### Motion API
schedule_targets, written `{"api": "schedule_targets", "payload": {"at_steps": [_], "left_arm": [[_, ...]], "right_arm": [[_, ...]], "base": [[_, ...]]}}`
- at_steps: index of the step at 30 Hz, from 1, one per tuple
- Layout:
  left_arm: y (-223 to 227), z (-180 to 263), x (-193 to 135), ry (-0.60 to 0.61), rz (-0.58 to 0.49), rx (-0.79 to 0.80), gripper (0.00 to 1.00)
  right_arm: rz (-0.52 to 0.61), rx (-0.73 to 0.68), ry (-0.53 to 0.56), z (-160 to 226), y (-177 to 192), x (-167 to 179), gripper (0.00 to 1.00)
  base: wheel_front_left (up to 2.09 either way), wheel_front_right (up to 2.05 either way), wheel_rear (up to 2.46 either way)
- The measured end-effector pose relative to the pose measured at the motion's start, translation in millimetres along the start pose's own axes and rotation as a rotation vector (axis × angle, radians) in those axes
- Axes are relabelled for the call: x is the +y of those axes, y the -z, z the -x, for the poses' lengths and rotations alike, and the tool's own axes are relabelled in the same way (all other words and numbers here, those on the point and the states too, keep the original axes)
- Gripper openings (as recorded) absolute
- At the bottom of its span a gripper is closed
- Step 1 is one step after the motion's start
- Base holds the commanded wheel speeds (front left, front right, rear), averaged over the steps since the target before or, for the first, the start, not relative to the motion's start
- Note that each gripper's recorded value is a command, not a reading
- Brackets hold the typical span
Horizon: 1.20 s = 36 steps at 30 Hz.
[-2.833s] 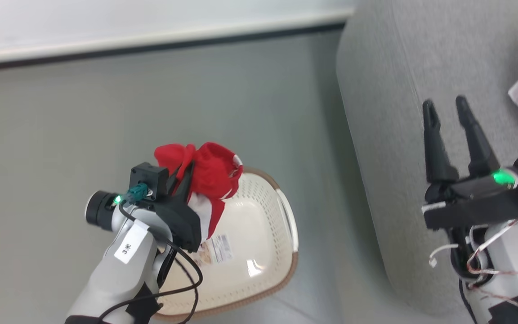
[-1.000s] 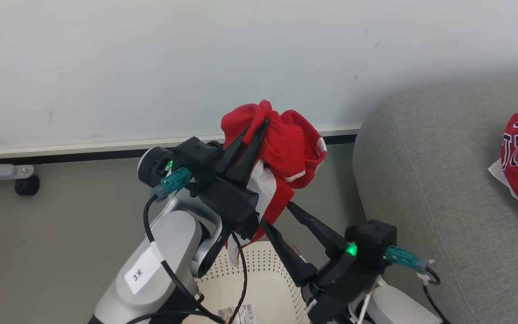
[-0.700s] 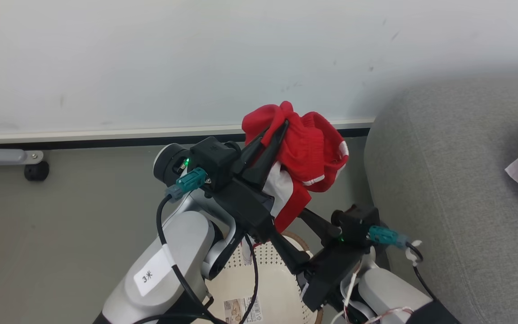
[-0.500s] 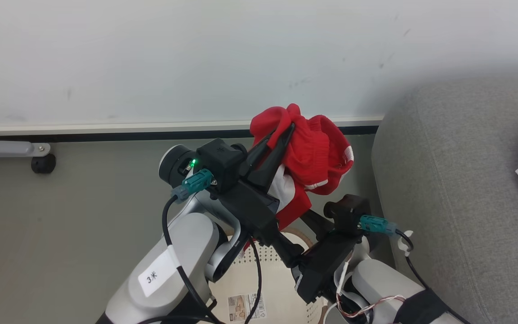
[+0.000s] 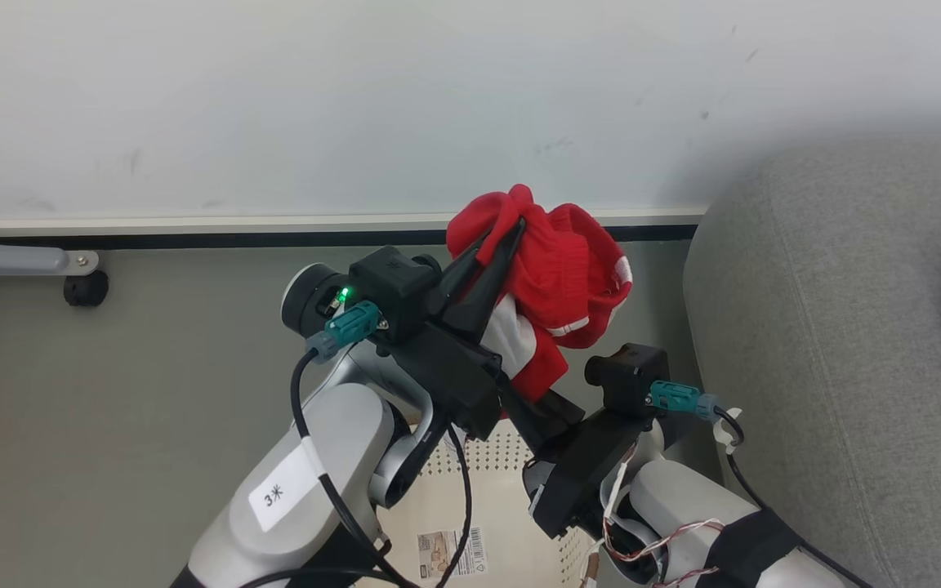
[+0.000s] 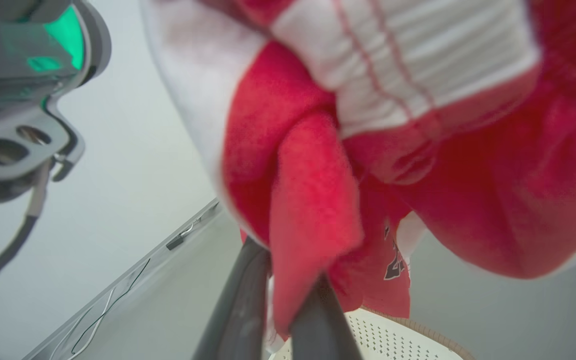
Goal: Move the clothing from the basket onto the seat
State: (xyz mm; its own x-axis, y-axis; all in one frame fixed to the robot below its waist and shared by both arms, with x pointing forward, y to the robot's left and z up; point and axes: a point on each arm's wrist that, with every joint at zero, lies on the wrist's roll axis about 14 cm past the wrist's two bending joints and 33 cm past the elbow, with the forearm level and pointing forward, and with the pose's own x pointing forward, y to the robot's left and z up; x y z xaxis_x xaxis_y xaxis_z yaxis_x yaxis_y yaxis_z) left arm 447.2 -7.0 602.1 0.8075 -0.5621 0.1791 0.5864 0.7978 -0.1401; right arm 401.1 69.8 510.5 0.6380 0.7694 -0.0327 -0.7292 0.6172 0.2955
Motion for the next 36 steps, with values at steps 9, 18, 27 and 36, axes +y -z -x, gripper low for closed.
{"api": "schedule_targets", "payload": {"at_steps": [9, 18, 27, 36], "left_arm": [[7, -4, -5, 0.012, 0.01, 0.021, 1.0], [13, -4, -22, 0.068, 0.013, 0.029, 1.0], [20, -2, -57, 0.173, 0.03, 0.032, 1.0], [25, -5, -92, 0.277, 0.052, 0.032, 1.0]], "right_arm": [[0.02, -0.04, 0.053, 14, -12, -21, 0.0], [0.084, -0.101, 0.201, 55, -42, -76, 0.0], [0.188, -0.285, 0.333, 110, -117, -114, 0.0], [0.342, -0.45, 0.453, 178, -180, -120, 0.0]], "base": [[0.0, 0.0, 0.0], [0.0, 0.0, 0.0], [0.0, 0.0, 0.0], [0.0, 0.0, 0.0]]}}
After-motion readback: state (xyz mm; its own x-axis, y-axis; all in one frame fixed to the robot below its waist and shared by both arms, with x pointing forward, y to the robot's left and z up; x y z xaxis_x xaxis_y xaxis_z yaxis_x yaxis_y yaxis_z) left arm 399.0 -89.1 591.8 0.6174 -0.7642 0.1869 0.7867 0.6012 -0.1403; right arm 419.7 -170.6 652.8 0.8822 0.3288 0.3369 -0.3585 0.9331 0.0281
